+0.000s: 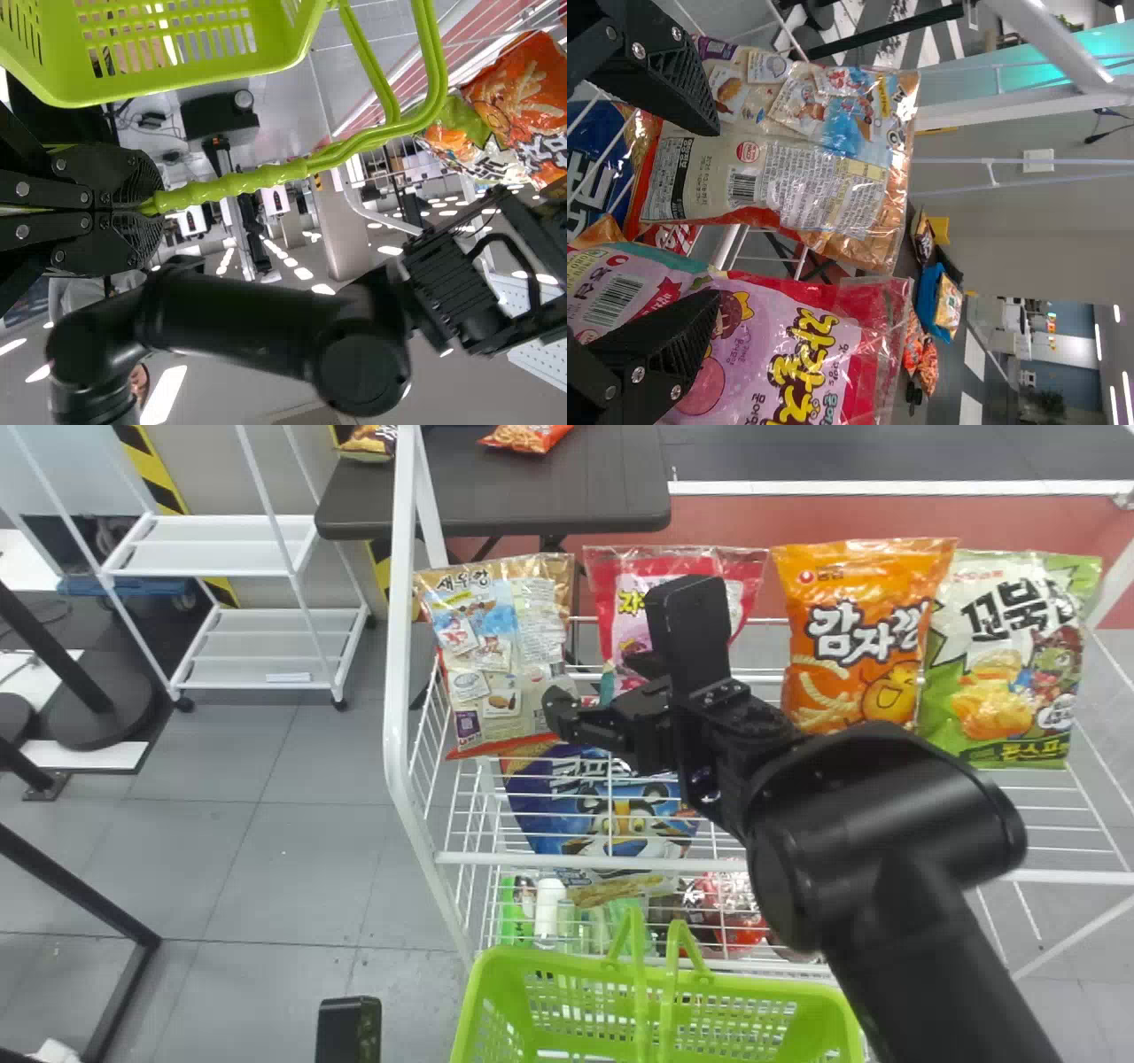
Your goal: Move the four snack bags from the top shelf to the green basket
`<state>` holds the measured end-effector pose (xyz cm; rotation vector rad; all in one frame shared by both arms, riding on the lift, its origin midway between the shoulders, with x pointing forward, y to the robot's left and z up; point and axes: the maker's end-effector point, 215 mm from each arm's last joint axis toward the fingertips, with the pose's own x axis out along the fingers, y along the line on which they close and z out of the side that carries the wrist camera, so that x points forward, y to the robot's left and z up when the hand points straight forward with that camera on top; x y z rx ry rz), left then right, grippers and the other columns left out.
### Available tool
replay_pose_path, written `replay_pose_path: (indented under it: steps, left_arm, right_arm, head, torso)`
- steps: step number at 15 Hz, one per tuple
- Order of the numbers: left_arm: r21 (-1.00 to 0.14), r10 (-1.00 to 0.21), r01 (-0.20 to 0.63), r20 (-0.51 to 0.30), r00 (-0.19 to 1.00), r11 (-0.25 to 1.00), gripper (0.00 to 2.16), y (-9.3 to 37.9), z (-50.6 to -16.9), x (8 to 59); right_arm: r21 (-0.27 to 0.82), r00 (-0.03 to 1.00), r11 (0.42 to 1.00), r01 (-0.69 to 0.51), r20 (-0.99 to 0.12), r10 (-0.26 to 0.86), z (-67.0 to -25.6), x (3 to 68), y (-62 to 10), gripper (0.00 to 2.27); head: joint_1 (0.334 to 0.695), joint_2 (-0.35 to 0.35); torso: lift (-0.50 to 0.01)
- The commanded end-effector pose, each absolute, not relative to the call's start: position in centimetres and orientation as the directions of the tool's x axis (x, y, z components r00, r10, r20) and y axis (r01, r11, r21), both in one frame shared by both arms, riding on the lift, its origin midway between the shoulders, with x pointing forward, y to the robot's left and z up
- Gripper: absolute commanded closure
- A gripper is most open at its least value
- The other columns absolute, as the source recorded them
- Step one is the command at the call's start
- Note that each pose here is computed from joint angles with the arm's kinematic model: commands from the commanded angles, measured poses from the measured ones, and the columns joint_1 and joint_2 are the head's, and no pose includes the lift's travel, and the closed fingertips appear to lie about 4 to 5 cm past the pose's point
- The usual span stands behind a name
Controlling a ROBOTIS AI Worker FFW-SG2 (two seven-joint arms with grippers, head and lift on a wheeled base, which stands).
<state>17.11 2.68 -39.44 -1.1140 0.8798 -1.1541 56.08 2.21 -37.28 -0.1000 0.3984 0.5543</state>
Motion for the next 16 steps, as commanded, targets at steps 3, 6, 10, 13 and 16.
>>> replay_pose_path:
  steps: [3,6,10,13,16]
  left_arm:
    - [-0.972,-0.972,0.234,0.035,0.233,0.021,1.19,3.7,-39.6,17.9]
    - [-0.972,-0.972,0.236,0.036,0.232,0.02,1.19,3.8,-39.6,18.1]
    - [-0.972,-0.973,0.236,0.038,0.229,0.017,1.19,3.7,-39.6,18.0]
    - [-0.975,-0.972,0.221,0.034,0.233,0.018,1.19,3.8,-40.1,18.0]
    - [-0.976,-0.972,0.215,0.029,0.234,0.023,1.19,3.7,-40.4,18.1]
  right_arm:
    - [-0.006,0.747,0.822,-0.569,-0.423,0.514,-37.9,57.6,3.7,0.28]
    - [0.023,0.692,0.778,-0.628,-0.441,0.572,-38.0,57.0,5.0,1.1]
    - [0.069,0.641,0.734,-0.675,-0.436,0.631,-37.5,56.8,5.3,1.96]
    - [0.083,0.631,0.723,-0.686,-0.425,0.649,-37.4,57.0,5.3,2.05]
    - [0.082,0.635,0.716,-0.693,-0.401,0.66,-36.9,54.9,5.9,2.05]
  head:
    - [0.695,0.088]
    - [0.695,0.118]
    - [0.695,0.141]
    - [0.695,0.141]
    - [0.695,0.137]
  torso:
    - [0.0]
    - [0.0]
    - [0.0]
    - [0.0]
    - [0.0]
